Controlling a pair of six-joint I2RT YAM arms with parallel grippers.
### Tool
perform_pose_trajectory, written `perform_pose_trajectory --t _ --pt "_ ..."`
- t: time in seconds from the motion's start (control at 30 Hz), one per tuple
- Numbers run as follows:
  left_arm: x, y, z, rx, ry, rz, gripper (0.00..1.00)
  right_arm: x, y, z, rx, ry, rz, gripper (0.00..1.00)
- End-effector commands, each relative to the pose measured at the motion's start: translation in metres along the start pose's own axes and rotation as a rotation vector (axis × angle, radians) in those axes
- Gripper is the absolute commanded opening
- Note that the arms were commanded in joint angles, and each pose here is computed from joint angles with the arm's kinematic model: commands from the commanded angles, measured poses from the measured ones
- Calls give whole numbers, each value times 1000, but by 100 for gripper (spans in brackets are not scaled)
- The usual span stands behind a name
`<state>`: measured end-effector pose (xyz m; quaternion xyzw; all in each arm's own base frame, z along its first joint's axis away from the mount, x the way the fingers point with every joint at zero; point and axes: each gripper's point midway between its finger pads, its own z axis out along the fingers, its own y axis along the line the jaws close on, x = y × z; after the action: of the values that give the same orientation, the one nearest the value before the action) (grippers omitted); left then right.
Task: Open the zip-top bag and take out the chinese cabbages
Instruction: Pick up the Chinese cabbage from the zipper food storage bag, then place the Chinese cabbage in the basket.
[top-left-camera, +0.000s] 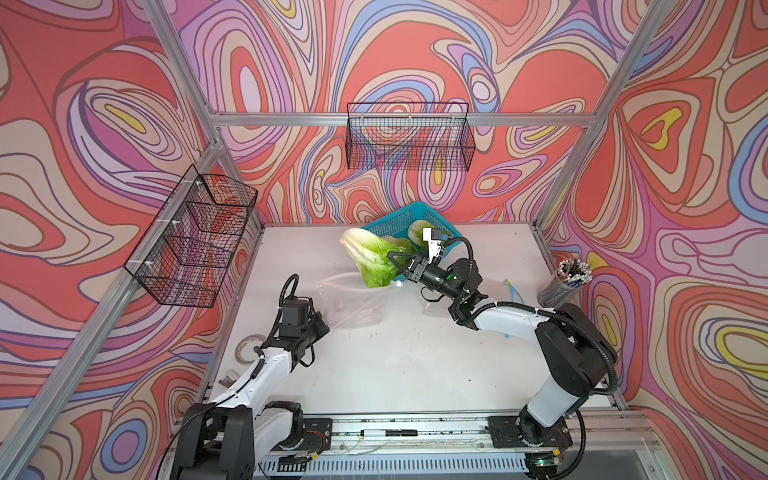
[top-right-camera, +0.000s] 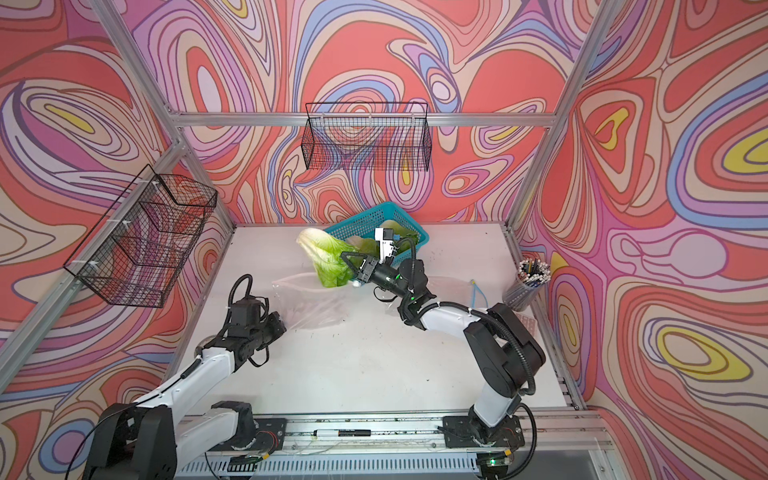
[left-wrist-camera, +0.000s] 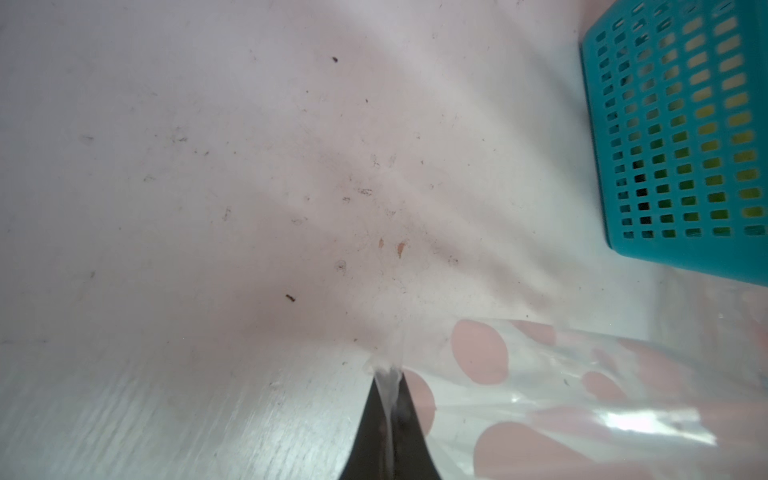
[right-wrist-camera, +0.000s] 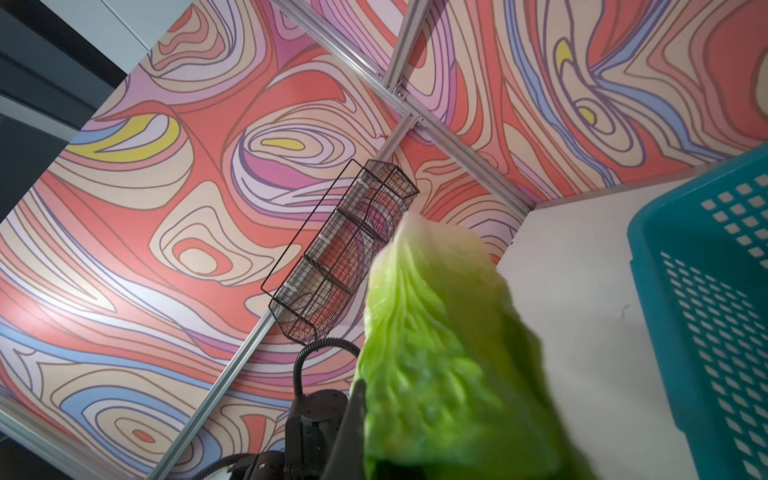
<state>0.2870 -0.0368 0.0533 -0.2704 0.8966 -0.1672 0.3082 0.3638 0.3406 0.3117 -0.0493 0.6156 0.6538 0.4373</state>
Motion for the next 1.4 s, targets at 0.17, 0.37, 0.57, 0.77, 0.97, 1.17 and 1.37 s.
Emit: perform_pose_trajectory --t 0.17,0.37,0.57,0.77,0.97,1.17,1.37 --pt "-7 2 -2 -38 -15 31 0 -59 25 13 -51 -217 -105 0" --pt "-18 -2 -14 -35 -71 52 0 -52 -25 40 134 -144 -205 0" --pt "-30 -3 -31 -10 -183 55 0 -32 -80 59 262 -61 -211 0" --pt "-37 0 -44 -15 -256 49 0 -5 -127 72 351 51 -244 0" --pt "-45 0 -54 5 -326 45 0 13 -163 68 439 117 -266 0" --pt "-46 -2 -57 13 -337 58 0 28 -197 63 539 205 -292 0" --pt "-45 -2 -56 22 -340 60 0 37 -226 47 676 280 -353 0"
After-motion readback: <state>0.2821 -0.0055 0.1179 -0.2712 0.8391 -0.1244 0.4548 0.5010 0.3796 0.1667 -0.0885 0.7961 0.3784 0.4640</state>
